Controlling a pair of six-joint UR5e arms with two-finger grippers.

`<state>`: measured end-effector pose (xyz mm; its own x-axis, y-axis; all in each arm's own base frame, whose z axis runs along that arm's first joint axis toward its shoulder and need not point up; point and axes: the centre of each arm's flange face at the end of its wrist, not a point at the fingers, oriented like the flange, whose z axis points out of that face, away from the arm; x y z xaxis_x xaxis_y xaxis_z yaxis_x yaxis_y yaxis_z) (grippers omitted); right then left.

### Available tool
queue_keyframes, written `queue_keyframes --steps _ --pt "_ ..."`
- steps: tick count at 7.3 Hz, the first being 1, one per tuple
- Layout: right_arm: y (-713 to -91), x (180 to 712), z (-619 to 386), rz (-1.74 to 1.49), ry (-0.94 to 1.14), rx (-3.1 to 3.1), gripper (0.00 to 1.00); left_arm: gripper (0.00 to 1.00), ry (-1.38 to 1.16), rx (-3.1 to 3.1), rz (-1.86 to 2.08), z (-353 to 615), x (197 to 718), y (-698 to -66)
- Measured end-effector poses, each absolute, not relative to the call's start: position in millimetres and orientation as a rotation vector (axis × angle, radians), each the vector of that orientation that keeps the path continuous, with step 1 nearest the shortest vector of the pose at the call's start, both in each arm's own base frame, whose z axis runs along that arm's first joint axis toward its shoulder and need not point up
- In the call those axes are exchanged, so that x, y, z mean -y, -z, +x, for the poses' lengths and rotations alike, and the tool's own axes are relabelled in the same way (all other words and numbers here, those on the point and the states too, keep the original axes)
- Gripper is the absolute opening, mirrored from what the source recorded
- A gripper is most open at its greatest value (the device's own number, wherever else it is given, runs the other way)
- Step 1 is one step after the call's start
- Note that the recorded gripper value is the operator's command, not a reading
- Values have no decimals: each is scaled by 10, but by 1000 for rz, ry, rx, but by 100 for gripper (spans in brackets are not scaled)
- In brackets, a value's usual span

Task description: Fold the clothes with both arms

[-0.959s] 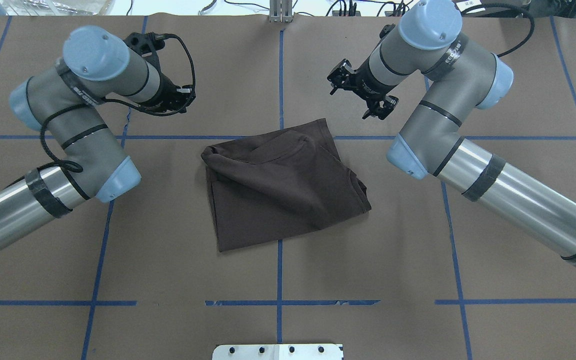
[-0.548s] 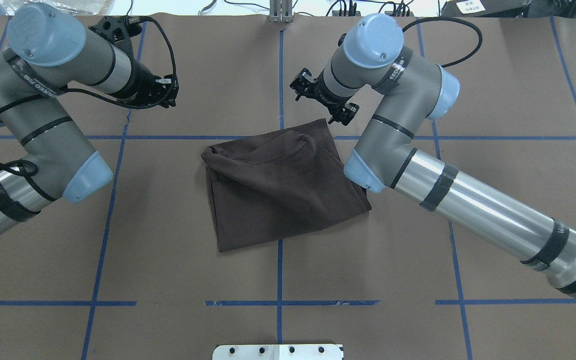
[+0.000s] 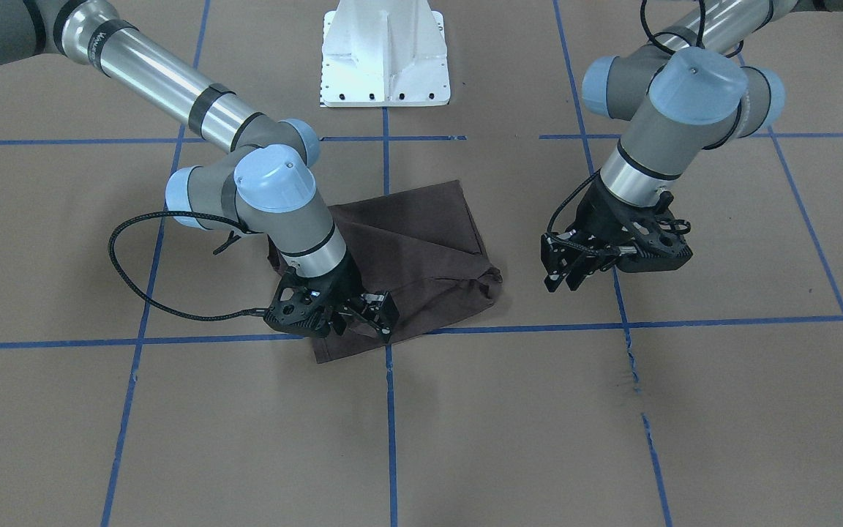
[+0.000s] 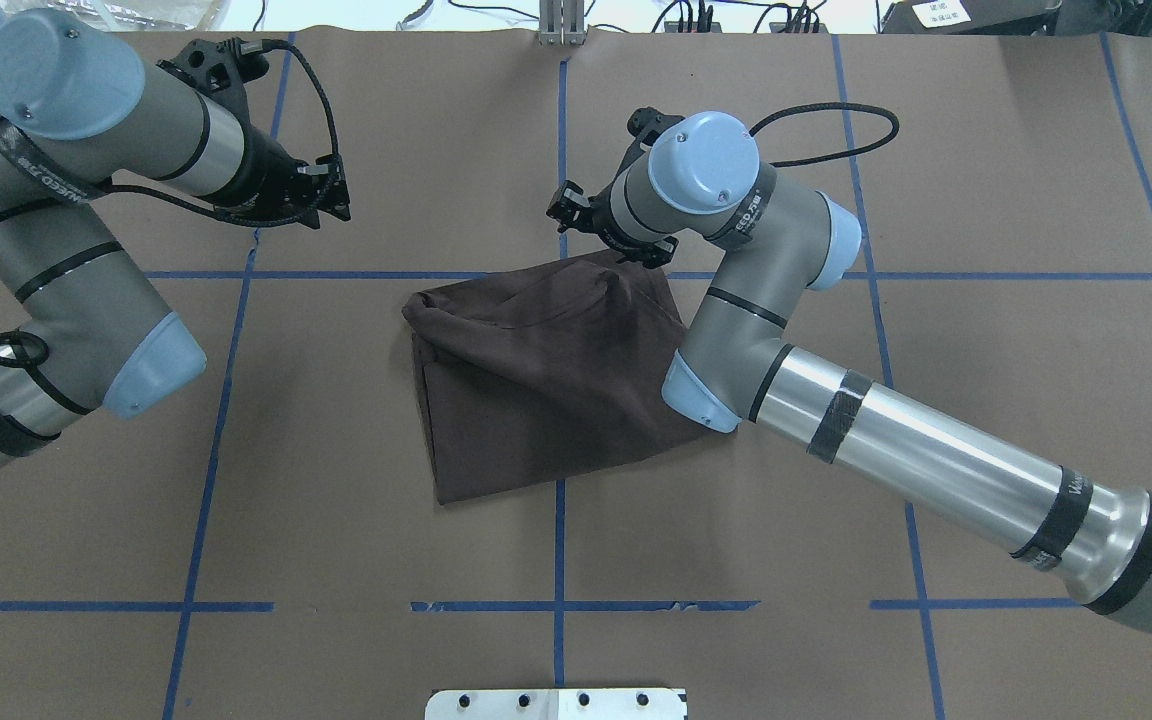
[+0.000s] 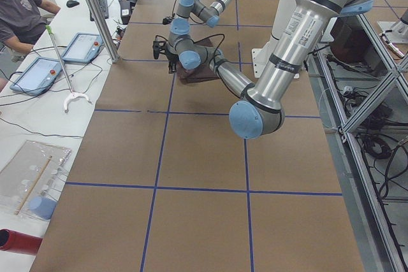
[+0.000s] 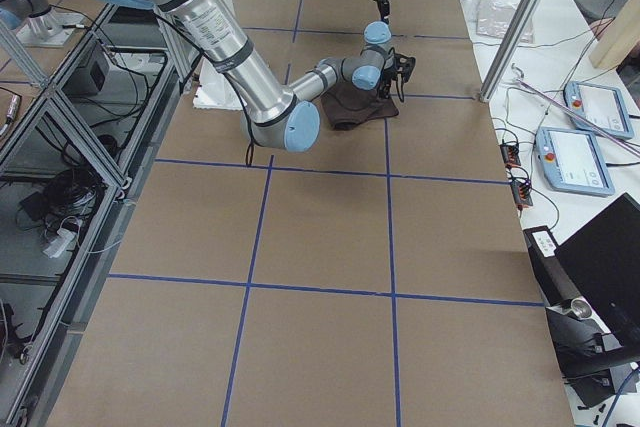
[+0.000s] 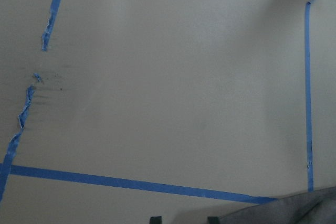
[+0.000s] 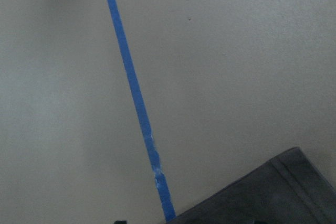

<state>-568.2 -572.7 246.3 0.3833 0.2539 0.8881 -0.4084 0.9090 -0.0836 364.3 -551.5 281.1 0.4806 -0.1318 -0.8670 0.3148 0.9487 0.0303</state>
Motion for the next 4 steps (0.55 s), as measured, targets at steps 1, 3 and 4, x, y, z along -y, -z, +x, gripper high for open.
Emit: queue_keyframes --steps 1,3,4 --pt "-2470 5723 -5680 208 -358 1111 78 42 275 -1036 194 3644 5512 -2813" --pt "-2468 5738 -5710 264 -281 1116 75 43 276 -1035 193 3643 5511 -2817" --pt "-2454 5763 -5741 279 -257 1110 75 43 281 -1035 191 3639 5513 -2821"
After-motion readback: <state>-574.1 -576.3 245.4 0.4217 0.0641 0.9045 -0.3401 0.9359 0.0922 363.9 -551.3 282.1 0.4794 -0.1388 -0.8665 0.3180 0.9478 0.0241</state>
